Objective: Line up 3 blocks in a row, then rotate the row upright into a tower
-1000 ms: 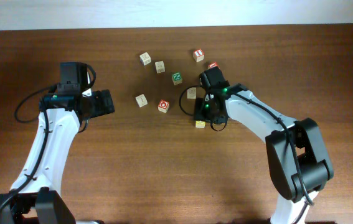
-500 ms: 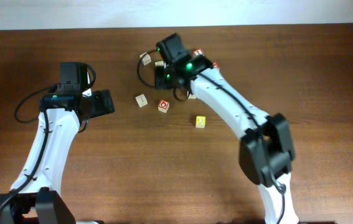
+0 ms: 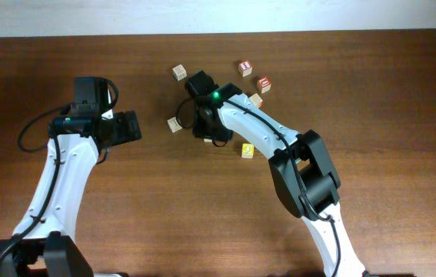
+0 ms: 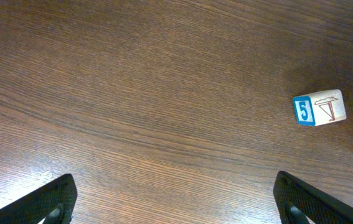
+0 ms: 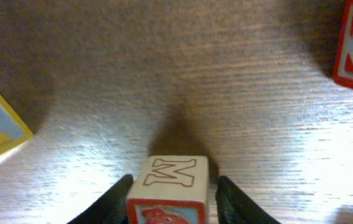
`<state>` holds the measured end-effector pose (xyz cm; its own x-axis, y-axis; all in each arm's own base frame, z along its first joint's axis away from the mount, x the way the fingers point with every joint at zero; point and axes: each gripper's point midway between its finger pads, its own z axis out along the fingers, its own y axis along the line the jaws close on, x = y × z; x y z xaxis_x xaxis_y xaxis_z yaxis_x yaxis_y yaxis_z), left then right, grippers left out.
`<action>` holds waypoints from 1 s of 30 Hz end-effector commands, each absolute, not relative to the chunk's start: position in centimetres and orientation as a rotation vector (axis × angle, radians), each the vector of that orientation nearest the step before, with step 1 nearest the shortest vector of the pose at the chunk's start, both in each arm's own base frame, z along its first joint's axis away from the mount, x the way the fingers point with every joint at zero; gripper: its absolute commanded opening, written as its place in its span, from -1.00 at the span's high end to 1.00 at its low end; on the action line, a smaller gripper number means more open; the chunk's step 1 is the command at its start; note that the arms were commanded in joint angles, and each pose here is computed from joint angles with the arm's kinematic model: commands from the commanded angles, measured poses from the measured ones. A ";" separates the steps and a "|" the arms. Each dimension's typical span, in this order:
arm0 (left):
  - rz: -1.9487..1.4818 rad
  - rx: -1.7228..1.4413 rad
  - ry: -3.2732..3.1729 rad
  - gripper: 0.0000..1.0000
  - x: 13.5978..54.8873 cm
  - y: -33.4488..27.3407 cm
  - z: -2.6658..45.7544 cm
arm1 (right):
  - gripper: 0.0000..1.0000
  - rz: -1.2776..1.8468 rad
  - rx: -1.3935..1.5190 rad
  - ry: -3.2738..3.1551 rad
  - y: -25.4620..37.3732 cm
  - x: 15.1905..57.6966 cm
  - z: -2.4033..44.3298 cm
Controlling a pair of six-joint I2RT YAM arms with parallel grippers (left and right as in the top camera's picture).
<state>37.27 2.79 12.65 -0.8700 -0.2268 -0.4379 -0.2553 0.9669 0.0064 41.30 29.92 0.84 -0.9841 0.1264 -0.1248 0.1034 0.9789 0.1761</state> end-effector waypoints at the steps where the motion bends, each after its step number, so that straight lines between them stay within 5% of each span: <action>1: 0.095 -0.370 2.648 -0.98 37.7 3.0 13.3 | 0.18 0.220 0.041 3.019 30.0 40.4 0.4; 14: 0.095 -0.370 2.648 -0.98 37.7 3.0 13.3 | 0.32 -0.007 -0.050 3.229 25.0 36.4 0.6; 30: 0.095 -0.370 2.648 -0.98 37.7 3.0 13.3 | 0.16 0.023 0.024 3.260 23.7 36.7 0.7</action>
<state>37.27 2.79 12.65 -0.8699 -0.2272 -0.4379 -0.2556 0.9668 0.0062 36.70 23.27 0.61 -0.9935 0.0128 0.1128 0.0124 0.9999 -0.0043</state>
